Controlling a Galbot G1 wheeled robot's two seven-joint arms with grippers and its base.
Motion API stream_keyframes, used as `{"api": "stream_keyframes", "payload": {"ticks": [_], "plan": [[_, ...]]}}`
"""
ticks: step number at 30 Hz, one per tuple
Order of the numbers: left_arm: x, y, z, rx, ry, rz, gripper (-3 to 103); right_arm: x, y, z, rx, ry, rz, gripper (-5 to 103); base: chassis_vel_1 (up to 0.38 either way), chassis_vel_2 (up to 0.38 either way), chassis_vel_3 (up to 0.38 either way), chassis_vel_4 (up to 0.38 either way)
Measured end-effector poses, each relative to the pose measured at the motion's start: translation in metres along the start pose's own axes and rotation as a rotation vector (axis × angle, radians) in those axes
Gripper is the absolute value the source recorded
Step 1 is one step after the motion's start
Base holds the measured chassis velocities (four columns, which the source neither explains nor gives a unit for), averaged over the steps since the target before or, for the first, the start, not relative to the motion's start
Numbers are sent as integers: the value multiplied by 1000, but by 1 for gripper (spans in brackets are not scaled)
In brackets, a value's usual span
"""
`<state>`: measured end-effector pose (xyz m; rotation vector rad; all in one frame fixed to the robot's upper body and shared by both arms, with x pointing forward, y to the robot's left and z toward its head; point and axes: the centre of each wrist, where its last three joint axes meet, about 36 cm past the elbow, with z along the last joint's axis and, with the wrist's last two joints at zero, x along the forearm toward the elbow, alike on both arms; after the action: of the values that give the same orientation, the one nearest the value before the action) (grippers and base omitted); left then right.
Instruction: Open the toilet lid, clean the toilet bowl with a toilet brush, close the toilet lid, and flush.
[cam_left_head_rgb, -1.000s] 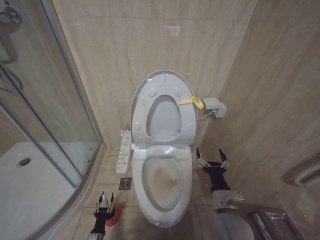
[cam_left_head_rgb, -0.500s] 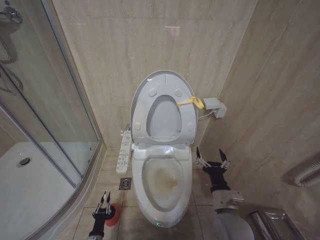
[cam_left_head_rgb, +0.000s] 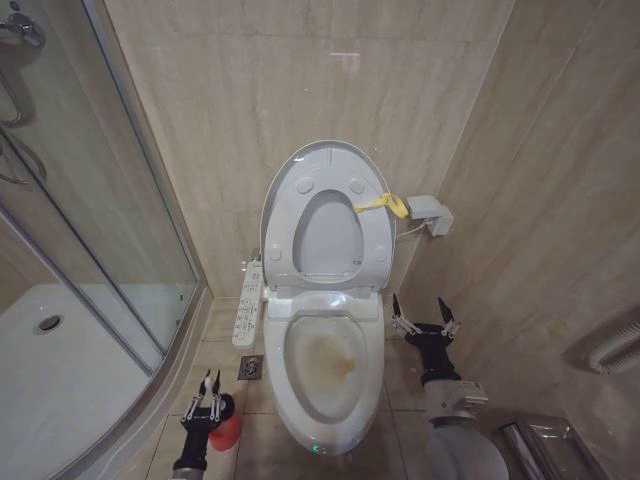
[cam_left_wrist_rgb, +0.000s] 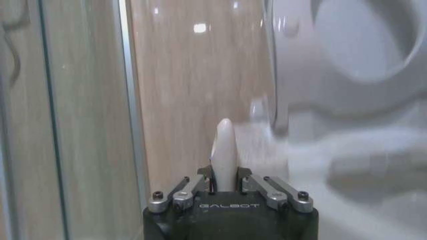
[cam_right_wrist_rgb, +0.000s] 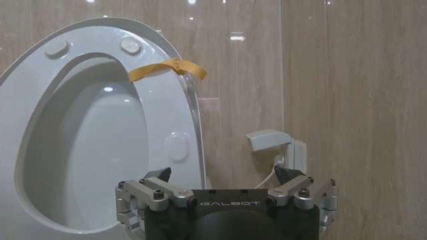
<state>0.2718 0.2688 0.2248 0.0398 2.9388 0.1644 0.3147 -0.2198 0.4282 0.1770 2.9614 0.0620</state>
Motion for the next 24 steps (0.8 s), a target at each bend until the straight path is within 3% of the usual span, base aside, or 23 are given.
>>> {"api": "stream_keyframes", "payload": {"ticks": [2,3,5,6,9,14,20,24], "plan": [[-1,-3,-35,10,-47,13,21,0,0,0,0,0,0,100,0,0,0,0],[-1,-3,-35,10,-47,13,21,0,0,0,0,0,0,100,0,0,0,0],[-2,-11,-78,35,-109,34,21,0,0,0,0,0,0,100,0,0,0,0],[-2,-11,-78,35,-109,34,21,0,0,0,0,0,0,100,0,0,0,0],[-3,-22,-127,70,-175,66,21,0,0,0,0,0,0,100,0,0,0,0],[-18,-31,-178,126,-230,113,21,0,0,0,0,0,0,100,0,0,0,0],[-41,-37,-195,173,-238,151,21,0,0,0,0,0,0,100,0,0,0,0],[-76,-43,-202,202,-256,201,21,0,0,0,0,0,0,100,0,0,0,0]]}}
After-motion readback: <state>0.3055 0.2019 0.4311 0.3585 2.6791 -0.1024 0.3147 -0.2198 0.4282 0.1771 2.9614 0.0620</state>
